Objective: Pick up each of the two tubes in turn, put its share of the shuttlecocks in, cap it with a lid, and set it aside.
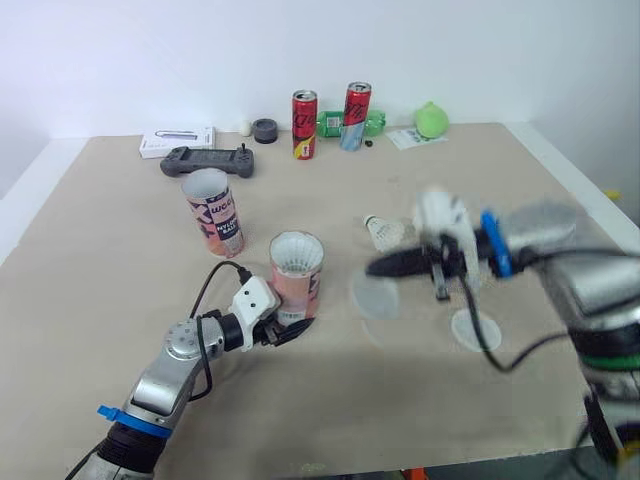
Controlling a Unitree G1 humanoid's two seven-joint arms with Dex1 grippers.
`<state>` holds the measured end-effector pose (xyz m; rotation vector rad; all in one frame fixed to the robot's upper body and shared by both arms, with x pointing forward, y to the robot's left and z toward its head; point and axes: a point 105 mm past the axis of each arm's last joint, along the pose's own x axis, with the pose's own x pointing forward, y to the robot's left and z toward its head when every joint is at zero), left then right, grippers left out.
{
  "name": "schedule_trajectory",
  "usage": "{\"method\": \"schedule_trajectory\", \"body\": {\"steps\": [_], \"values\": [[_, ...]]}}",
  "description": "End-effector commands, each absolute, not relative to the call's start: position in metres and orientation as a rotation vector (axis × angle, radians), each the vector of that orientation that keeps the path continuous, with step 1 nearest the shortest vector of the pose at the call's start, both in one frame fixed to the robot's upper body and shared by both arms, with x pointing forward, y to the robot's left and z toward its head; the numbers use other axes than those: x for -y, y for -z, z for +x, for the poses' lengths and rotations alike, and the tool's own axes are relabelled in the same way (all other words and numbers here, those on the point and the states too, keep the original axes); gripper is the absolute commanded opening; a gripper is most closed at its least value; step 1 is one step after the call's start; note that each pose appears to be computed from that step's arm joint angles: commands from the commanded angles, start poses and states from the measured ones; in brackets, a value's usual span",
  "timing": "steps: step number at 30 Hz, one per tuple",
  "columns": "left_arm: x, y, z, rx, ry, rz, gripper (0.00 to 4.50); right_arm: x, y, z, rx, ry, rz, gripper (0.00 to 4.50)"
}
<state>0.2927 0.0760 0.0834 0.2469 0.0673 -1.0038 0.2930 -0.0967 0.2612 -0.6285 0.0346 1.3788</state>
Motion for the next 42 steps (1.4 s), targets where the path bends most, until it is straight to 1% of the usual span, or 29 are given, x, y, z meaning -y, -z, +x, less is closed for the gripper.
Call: {"method": "schedule_trajectory", "body": {"steps": [1, 5, 11, 15, 22, 29, 35, 42], "values": [[-0.077, -0.069, 0.29, -0.123, 1.005, 0.251, 3.55, 0.073, -0.305, 0.296, 0.139, -1.371, -0.629, 0.09], [-0.077, -0.07, 0.289, -0.117, 0.996, 0.25, 3.55, 0.047, -0.314, 0.295, 0.186, -1.405, -0.686, 0.09], [-0.078, -0.07, 0.288, -0.115, 0.986, 0.248, 3.55, 0.028, -0.296, 0.309, 0.153, -1.389, -0.81, 0.09], [-0.078, -0.069, 0.287, -0.115, 0.98, 0.246, 3.55, 0.026, -0.286, 0.313, 0.124, -1.392, -0.87, 0.09], [-0.077, -0.069, 0.287, -0.111, 0.975, 0.244, 3.55, 0.026, -0.278, 0.305, 0.085, -1.443, -0.916, 0.09], [-0.076, -0.069, 0.288, -0.112, 0.979, 0.242, 3.55, 0.018, -0.277, 0.301, 0.104, -1.453, -0.975, 0.09], [-0.075, -0.07, 0.288, -0.109, 0.978, 0.239, 3.55, 0.011, -0.272, 0.305, 0.11, -1.43, -1.067, 0.09], [-0.074, -0.07, 0.288, -0.109, 0.977, 0.237, 3.55, 0.007, -0.271, 0.305, 0.117, -1.44, -1.092, 0.09]]}}
